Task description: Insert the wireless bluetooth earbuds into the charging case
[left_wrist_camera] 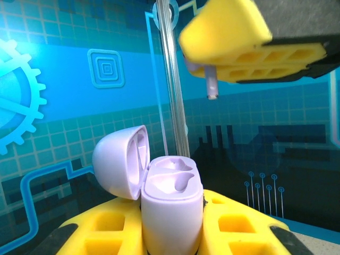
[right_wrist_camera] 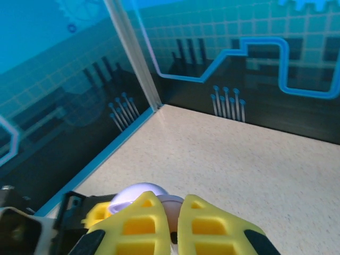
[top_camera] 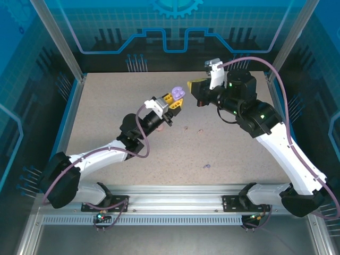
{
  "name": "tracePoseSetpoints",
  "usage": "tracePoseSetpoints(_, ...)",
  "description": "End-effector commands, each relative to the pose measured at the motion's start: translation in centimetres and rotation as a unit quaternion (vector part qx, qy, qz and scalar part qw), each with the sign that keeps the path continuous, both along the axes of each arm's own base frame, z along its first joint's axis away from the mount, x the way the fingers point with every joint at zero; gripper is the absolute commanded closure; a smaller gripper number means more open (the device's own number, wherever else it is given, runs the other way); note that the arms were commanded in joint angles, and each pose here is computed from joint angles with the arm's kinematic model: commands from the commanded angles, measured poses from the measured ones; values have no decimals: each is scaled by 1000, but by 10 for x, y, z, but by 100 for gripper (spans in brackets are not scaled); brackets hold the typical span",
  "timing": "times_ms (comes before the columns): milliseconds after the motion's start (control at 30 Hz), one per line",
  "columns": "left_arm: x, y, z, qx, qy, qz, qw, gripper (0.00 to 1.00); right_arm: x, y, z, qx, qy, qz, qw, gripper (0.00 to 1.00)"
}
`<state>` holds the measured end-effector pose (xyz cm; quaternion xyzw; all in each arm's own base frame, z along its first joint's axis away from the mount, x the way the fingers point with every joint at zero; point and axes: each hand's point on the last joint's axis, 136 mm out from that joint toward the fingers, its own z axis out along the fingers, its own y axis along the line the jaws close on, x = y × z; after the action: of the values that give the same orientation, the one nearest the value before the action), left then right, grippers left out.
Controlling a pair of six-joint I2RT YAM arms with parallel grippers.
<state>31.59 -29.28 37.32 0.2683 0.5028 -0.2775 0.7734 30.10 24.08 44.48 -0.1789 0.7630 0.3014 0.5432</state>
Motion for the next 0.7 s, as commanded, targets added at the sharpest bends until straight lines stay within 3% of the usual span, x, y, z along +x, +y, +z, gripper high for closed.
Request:
tracePoseSetpoints(0,-4,-2,22,-12,-38,-8,999,100,-12,18,21,9,-64,67,996,92)
tracePoseSetpoints(267,-5,-6,29,-12,-40,-19,999,100,-21,35,15,-2,-95,108,990,92)
tracePoseSetpoints(667,-3,-7,30,-13,-30,-21,999,100,-17,32,-9,-10,-81,95,992,93)
